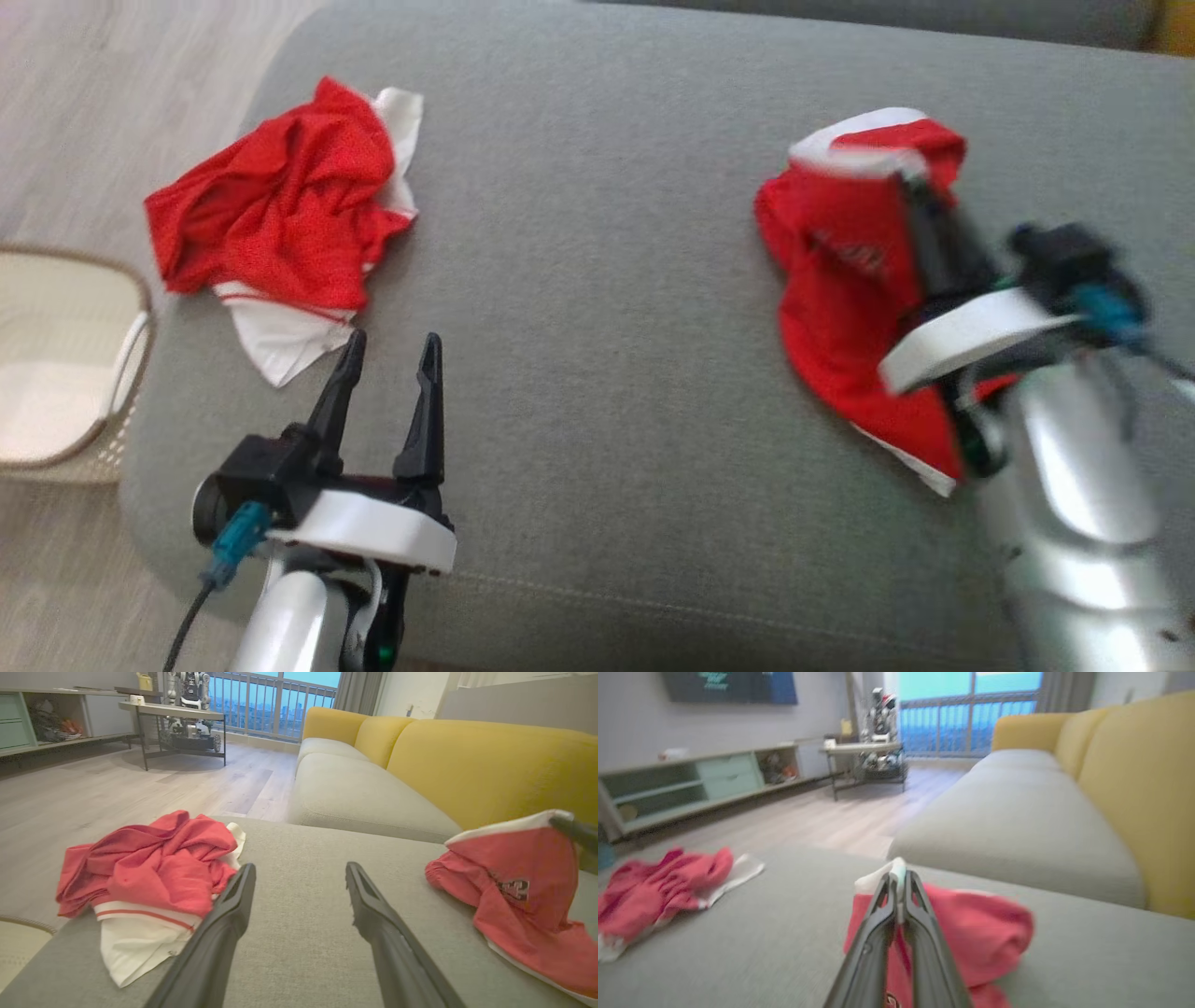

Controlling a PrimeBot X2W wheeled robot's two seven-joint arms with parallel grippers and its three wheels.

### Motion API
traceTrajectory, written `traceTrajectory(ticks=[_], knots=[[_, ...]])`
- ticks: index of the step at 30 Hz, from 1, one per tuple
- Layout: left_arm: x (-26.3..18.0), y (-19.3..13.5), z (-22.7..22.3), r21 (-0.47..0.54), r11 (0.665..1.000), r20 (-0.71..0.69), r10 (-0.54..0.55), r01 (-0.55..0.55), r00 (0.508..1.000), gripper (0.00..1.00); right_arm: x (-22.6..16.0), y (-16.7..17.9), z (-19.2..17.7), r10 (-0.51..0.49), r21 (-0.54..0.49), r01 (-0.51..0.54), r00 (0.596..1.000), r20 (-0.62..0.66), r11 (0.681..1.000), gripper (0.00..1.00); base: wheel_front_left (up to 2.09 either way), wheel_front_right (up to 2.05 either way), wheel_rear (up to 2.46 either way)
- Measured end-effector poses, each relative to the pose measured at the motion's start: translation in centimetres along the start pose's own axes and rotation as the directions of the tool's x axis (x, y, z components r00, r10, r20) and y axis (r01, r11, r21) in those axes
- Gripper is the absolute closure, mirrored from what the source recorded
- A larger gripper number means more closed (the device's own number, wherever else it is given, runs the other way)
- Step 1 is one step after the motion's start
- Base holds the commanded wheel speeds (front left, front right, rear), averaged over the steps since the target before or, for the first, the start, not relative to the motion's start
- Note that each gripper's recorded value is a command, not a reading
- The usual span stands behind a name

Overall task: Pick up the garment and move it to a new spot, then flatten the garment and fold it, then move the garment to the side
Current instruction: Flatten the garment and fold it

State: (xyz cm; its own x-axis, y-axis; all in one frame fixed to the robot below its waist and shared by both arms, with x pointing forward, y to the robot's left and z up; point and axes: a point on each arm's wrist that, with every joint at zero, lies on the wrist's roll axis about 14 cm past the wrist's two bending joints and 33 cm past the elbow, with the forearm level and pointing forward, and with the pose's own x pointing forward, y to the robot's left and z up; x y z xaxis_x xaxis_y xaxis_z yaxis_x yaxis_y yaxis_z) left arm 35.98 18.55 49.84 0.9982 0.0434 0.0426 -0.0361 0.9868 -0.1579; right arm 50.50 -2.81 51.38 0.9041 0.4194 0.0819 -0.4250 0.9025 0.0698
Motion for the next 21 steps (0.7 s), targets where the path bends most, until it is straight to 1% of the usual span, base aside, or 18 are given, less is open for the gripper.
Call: traceTrajectory(ticks=[2, 4, 6, 8, 11, 15, 16, 17, 18, 19, 20, 21], knots=[[0.1, -0.8, -0.1, -0.007, 1.000, 0.000, -0.025, 0.025, 1.000, 0.00, -0.6, -3.1, 2.6, -0.089, 0.020, 0.088, 0.994, 0.070, 0.996, 1.00, 0.00, 0.00, 0.00], [0.2, -1.6, -0.2, -0.012, 0.999, -0.001, -0.050, 0.050, 0.999, 0.00, -1.5, -6.4, 4.4, -0.178, 0.032, 0.176, 0.979, 0.102, 0.984, 1.00, 0.00, 0.00, 0.00], [0.4, -2.5, -0.3, -0.018, 0.997, -0.005, -0.077, 0.077, 0.997, 0.00, -2.7, -10.3, 5.9, -0.269, 0.020, 0.269, 0.956, 0.120, 0.963, 1.00, 0.00, 0.00, 0.00], [0.6, -3.2, -0.6, -0.022, 0.995, -0.010, -0.098, 0.097, 0.995, 0.00, -3.8, -14.1, 7.1, -0.365, 0.028, 0.364, 0.922, 0.127, 0.931, 1.00, 0.00, 0.00, 0.00], [0.9, -3.8, -1.3, -0.027, 0.993, -0.030, -0.117, 0.116, 0.993, 0.00, -4.9, -18.9, 7.3, -0.464, -0.025, 0.468, 0.881, 0.094, 0.883, 1.00, 0.00, 0.00, 0.00], [1.4, -3.9, -2.0, -0.027, 0.992, -0.051, -0.122, 0.121, 0.991, 0.00, -5.4, -23.1, 6.3, -0.559, -0.060, 0.561, 0.828, 0.037, 0.826, 1.00, 0.00, 0.00, 0.00], [1.5, -3.9, -2.1, -0.027, 0.992, -0.054, -0.123, 0.122, 0.991, 0.00, -5.5, -23.9, 5.9, -0.581, -0.059, 0.581, 0.814, 0.022, 0.812, 0.88, 0.00, 0.00, 0.00], [1.6, -4.0, -2.3, -0.029, 0.991, -0.058, -0.129, 0.127, 0.990, 0.00, -5.7, -24.8, 5.5, -0.604, -0.071, 0.603, 0.797, 0.007, 0.795, 0.29, 0.00, 0.00, 0.00], [1.9, -4.0, -2.6, -0.028, 0.991, -0.066, -0.130, 0.129, 0.989, 0.00, -6.3, -26.4, 5.2, -0.643, -0.105, 0.639, 0.766, 0.002, 0.762, 0.00, 0.00, 0.00, 0.00], [2.0, -4.0, -2.7, -0.028, 0.991, -0.068, -0.130, 0.129, 0.989, 0.00, -6.6, -27.0, 5.2, -0.661, -0.106, 0.658, 0.750, 0.003, 0.746, 0.00, 0.00, 0.00, 0.00], [2.0, -4.0, -2.7, -0.028, 0.991, -0.068, -0.130, 0.129, 0.989, 0.00, -6.6, -27.0, 5.2, -0.661, -0.106, 0.658, 0.750, 0.003, 0.746, 0.00, 0.00, 0.00, 0.00], [2.1, -4.0, -2.7, -0.027, 0.991, -0.069, -0.130, 0.129, 0.989, 0.00, -6.7, -27.4, 5.2, -0.672, -0.117, 0.668, 0.741, 0.010, 0.735, 0.00, 0.00, 0.00, 0.00]])
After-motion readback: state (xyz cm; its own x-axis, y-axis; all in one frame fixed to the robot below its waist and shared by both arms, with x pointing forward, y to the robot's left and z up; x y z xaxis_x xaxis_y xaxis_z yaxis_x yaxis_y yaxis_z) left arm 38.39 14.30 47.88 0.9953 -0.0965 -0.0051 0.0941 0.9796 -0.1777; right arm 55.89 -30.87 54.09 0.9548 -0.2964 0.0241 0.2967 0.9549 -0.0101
